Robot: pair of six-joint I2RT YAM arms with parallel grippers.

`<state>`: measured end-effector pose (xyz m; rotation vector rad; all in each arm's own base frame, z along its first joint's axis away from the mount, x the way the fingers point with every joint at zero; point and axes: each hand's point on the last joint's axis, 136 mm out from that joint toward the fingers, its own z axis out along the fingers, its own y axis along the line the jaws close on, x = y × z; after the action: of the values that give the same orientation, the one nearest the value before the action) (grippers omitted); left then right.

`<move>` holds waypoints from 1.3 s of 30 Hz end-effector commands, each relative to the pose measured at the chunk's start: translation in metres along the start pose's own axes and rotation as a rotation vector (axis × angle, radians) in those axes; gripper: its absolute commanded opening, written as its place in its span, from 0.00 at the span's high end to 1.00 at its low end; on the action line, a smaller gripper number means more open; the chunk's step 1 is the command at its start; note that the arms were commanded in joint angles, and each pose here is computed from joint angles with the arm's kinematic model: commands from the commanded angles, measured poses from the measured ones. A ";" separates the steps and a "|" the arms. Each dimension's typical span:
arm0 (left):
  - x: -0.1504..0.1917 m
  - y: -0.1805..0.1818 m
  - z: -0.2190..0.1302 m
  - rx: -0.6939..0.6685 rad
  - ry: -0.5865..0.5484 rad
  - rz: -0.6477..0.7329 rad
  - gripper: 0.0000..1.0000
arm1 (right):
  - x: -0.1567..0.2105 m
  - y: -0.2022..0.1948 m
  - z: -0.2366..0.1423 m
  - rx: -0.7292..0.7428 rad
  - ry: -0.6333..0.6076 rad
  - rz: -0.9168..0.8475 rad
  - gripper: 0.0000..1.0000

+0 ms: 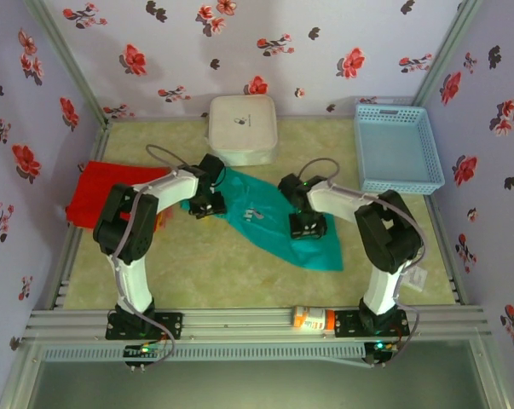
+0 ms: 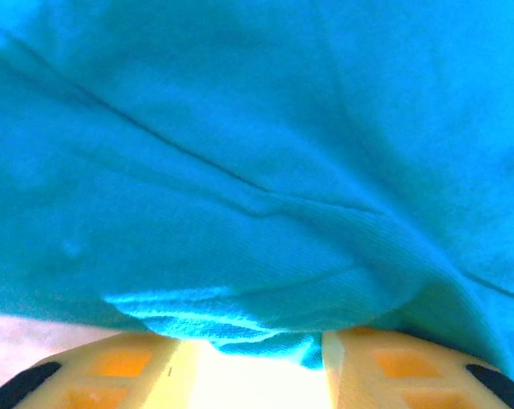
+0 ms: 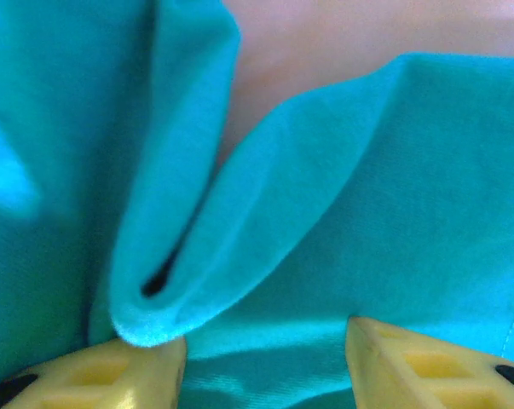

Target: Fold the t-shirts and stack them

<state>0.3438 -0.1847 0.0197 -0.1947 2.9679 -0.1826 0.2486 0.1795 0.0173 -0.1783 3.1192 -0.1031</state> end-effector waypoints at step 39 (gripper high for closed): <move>-0.012 -0.113 -0.106 0.373 -0.182 0.289 0.59 | -0.081 0.021 -0.092 -0.209 -0.417 0.204 0.35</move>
<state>0.3600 -0.2985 0.1034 0.2273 2.7494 -0.6232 0.3090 0.1971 0.1192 0.1675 2.6817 0.1398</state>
